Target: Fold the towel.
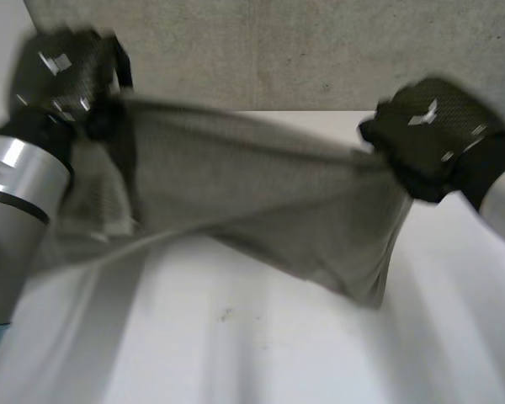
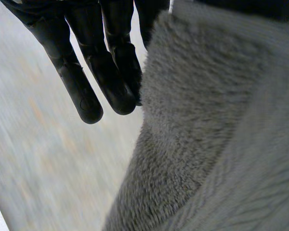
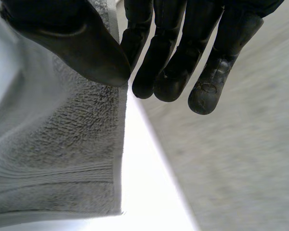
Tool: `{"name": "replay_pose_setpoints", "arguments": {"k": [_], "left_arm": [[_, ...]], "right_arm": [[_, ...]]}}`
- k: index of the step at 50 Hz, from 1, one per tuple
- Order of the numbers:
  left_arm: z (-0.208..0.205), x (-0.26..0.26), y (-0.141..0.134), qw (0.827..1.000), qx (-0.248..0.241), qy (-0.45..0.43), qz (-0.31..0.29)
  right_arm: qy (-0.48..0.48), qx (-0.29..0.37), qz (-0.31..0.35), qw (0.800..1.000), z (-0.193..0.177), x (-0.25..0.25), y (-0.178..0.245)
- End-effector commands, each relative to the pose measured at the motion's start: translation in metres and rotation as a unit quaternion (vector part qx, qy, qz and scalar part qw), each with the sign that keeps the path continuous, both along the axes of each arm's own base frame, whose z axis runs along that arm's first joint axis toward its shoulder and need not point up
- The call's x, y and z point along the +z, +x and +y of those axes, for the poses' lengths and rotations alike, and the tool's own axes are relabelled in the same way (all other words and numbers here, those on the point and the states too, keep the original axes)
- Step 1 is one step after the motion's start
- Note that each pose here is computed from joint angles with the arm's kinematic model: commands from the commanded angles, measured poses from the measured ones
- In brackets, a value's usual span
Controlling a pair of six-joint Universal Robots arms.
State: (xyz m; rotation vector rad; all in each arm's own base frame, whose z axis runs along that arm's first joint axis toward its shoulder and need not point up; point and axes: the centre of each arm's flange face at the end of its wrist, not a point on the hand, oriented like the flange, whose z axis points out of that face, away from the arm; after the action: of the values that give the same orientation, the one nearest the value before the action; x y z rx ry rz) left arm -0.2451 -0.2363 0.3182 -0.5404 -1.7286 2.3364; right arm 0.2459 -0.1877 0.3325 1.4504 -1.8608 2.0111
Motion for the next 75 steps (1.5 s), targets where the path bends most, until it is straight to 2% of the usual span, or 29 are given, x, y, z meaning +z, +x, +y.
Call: {"name": "replay_pose_setpoints", "arguments": {"k": [1,4,9,12,14,15,17,18,19,20,22,25,26,28,29,31,32,34,35,37,38,39,40,42,45,54,60,67,75], "left_arm": [[-0.044,-0.09,0.0,0.987,0.025,0.148,-0.062],[-0.066,-0.114,-0.002,0.981,0.032,0.178,-0.073],[-0.105,-0.106,-0.011,0.987,0.039,0.147,-0.059],[-0.131,-0.07,-0.015,0.995,0.044,0.086,-0.031],[-0.145,-0.015,-0.018,0.999,0.048,0.007,0.007],[-0.145,-0.015,-0.018,0.999,0.048,0.007,0.008],[-0.143,0.047,-0.016,0.995,0.043,-0.074,0.059],[-0.143,0.047,-0.016,0.995,0.043,-0.074,0.059],[-0.136,0.076,-0.013,0.989,0.034,-0.112,0.092],[-0.135,0.076,-0.013,0.989,0.034,-0.112,0.092],[-0.122,0.115,-0.005,0.974,0.014,-0.164,0.155],[-0.117,0.123,0.003,0.966,0.001,-0.174,0.19],[-0.117,0.123,0.003,0.966,0.001,-0.174,0.19],[-0.117,0.114,0.005,0.968,0.001,-0.158,0.193],[-0.117,0.1,0.007,0.973,0.004,-0.136,0.189],[-0.116,0.081,0.009,0.978,0.01,-0.107,0.179],[-0.116,0.058,0.012,0.983,0.017,-0.075,0.167],[-0.114,0.03,0.015,0.987,0.024,-0.035,0.153],[-0.109,-0.01,0.02,0.99,0.036,0.021,0.134],[-0.101,-0.038,0.022,0.99,0.044,0.061,0.118],[-0.101,-0.038,0.022,0.99,0.044,0.061,0.118],[-0.092,-0.065,0.025,0.989,0.051,0.098,0.099],[-0.082,-0.087,0.027,0.987,0.056,0.13,0.081],[-0.071,-0.105,0.029,0.984,0.058,0.155,0.06],[-0.053,-0.131,0.032,0.98,0.055,0.189,0.017],[-0.022,-0.13,0.041,0.981,0.057,0.178,-0.051],[-0.002,-0.082,0.046,0.992,0.06,0.098,-0.043],[0.03,-0.031,0.052,0.998,0.058,0.025,-0.022],[0.053,-0.025,0.058,0.997,0.057,0.038,-0.027]], "right_arm": [[0.124,0.03,0.043,0.991,-0.039,-0.071,0.025],[0.132,0.029,0.043,0.99,-0.05,-0.078,0.03],[0.096,0.01,0.003,0.995,-0.112,-0.077,0.055],[0.063,0.002,-0.022,0.998,-0.127,-0.061,0.061],[-0.032,-0.01,-0.091,0.995,-0.149,-0.008,0.067],[-0.032,-0.01,-0.091,0.995,-0.149,-0.008,0.067],[-0.135,-0.008,-0.189,0.973,-0.155,0.054,0.068],[-0.136,-0.008,-0.189,0.972,-0.155,0.054,0.068],[-0.167,0.001,-0.237,0.957,-0.151,0.079,0.066],[-0.189,0.012,-0.278,0.942,-0.143,0.102,0.059],[-0.201,0.021,-0.305,0.931,-0.136,0.116,0.053],[-0.196,0.032,-0.325,0.925,-0.126,0.117,0.051],[-0.196,0.032,-0.325,0.925,-0.126,0.117,0.051],[-0.151,0.031,-0.295,0.943,-0.122,0.088,0.054],[-0.15,0.031,-0.294,0.943,-0.122,0.088,0.054],[-0.084,0.031,-0.235,0.968,-0.111,0.047,0.055],[-0.084,0.031,-0.234,0.968,-0.111,0.047,0.055],[-0.02,0.034,-0.143,0.989,-0.099,-0.006,0.055],[-0.02,0.034,-0.143,0.989,-0.099,-0.006,0.055],[0.028,0.037,-0.051,0.998,-0.086,-0.058,0.05],[0.028,0.037,-0.051,0.998,-0.086,-0.058,0.05],[0.05,0.039,-0.01,0.998,-0.078,-0.083,0.047],[0.05,0.039,-0.01,0.998,-0.078,-0.083,0.047],[0.088,0.044,0.049,0.994,-0.067,-0.124,0.04],[0.12,0.04,0.074,0.989,-0.063,-0.149,0.034],[0.126,0.023,0.061,0.99,-0.068,-0.146,0.03],[0.124,0.025,-0.018,0.992,-0.069,-0.114,0.037],[0.12,0.085,-0.067,0.987,-0.069,-0.093,0.051],[0.074,0.173,-0.089,0.978,-0.073,-0.066,0.095]]}}
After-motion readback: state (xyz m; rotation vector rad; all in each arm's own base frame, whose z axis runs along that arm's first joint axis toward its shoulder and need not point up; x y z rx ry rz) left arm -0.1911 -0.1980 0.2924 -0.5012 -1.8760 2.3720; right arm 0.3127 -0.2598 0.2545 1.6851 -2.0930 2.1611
